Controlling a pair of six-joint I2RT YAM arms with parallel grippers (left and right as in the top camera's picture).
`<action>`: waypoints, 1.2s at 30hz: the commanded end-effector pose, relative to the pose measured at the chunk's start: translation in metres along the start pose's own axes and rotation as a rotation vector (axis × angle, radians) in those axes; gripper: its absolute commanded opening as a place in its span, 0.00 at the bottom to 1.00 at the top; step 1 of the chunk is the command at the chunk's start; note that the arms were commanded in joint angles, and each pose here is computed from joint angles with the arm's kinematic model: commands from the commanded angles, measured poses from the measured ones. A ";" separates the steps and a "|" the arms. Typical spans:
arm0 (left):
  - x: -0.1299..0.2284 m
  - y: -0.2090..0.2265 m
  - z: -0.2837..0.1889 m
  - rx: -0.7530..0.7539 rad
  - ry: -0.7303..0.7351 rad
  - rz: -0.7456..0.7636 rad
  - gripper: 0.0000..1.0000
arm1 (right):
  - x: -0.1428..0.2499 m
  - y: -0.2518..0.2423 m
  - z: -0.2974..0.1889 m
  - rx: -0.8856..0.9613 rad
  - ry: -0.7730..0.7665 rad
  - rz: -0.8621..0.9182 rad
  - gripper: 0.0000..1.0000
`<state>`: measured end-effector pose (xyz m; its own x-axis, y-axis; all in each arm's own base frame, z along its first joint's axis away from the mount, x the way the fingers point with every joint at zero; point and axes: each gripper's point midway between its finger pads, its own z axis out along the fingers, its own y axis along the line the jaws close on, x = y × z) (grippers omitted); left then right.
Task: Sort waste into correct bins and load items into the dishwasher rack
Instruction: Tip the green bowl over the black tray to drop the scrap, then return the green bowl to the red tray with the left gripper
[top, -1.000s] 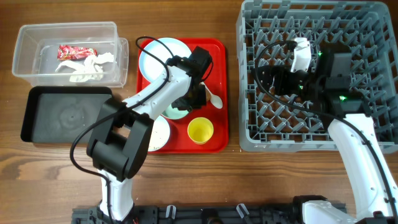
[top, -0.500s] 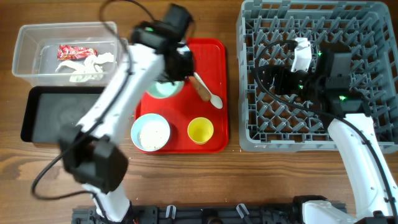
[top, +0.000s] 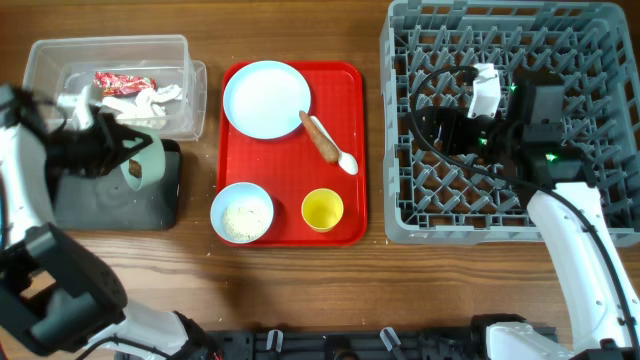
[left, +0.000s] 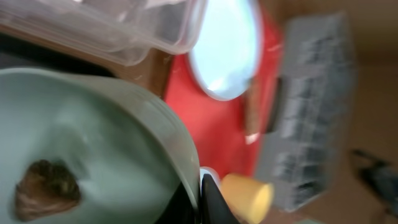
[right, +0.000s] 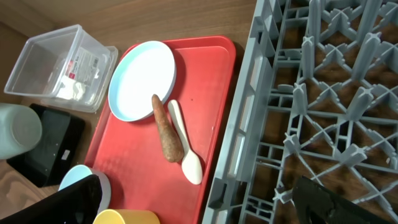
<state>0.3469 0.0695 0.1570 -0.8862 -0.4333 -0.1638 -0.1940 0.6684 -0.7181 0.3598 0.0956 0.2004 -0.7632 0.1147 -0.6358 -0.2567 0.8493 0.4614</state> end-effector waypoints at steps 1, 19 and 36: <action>-0.010 -0.018 -0.037 0.359 -0.174 -0.045 0.04 | -0.007 0.001 0.001 0.001 -0.011 -0.005 1.00; -0.009 -0.078 -0.035 0.285 -0.118 -0.034 0.04 | -0.009 0.001 0.001 0.003 -0.020 0.023 1.00; 0.105 -0.079 0.206 -0.735 0.263 0.620 0.18 | -0.006 -0.004 0.002 0.027 -0.014 0.024 1.00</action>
<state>0.3504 -0.1568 0.0632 -0.9663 0.2148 -0.1420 0.2154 0.9765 0.0112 0.3634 0.0929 0.2017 -0.7580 0.1390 -0.6372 -0.2324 0.8553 0.4631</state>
